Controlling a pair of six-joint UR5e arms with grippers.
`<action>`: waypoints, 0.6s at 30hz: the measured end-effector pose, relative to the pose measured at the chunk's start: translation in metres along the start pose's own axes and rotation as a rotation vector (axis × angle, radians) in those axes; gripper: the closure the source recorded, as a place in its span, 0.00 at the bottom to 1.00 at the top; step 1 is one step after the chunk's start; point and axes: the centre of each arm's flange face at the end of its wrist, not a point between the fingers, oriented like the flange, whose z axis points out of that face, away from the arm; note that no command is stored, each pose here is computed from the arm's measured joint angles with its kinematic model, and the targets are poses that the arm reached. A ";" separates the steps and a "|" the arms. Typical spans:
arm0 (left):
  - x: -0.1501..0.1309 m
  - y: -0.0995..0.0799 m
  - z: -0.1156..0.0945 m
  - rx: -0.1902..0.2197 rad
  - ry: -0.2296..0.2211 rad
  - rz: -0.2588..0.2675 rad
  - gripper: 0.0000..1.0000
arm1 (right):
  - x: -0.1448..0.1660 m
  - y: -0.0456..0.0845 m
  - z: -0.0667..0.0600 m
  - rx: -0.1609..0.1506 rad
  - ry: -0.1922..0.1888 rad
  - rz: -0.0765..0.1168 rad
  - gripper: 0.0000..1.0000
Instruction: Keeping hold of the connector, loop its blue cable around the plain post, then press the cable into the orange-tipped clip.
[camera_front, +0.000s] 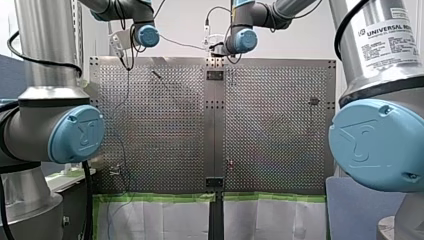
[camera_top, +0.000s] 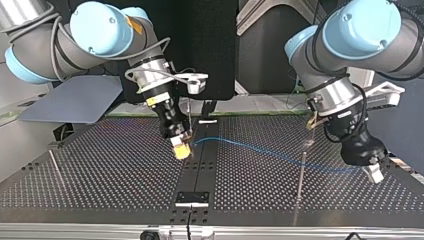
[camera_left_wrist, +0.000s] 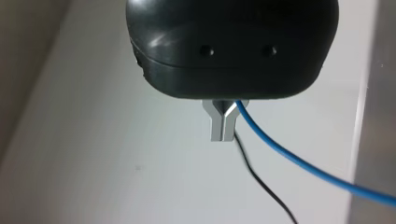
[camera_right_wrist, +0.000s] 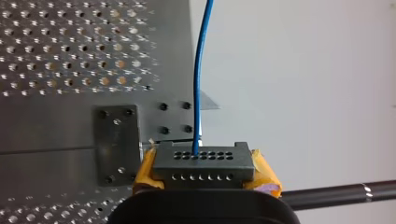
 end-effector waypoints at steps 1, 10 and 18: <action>0.005 0.003 0.006 -0.001 0.012 0.016 1.00 | -0.002 0.000 0.003 0.000 -0.002 0.000 1.00; 0.048 0.029 0.046 -0.010 0.114 0.146 1.00 | -0.018 0.005 0.037 0.000 0.007 -0.002 1.00; 0.092 0.064 0.073 -0.028 0.234 0.238 1.00 | -0.035 0.009 0.064 -0.002 0.009 -0.008 1.00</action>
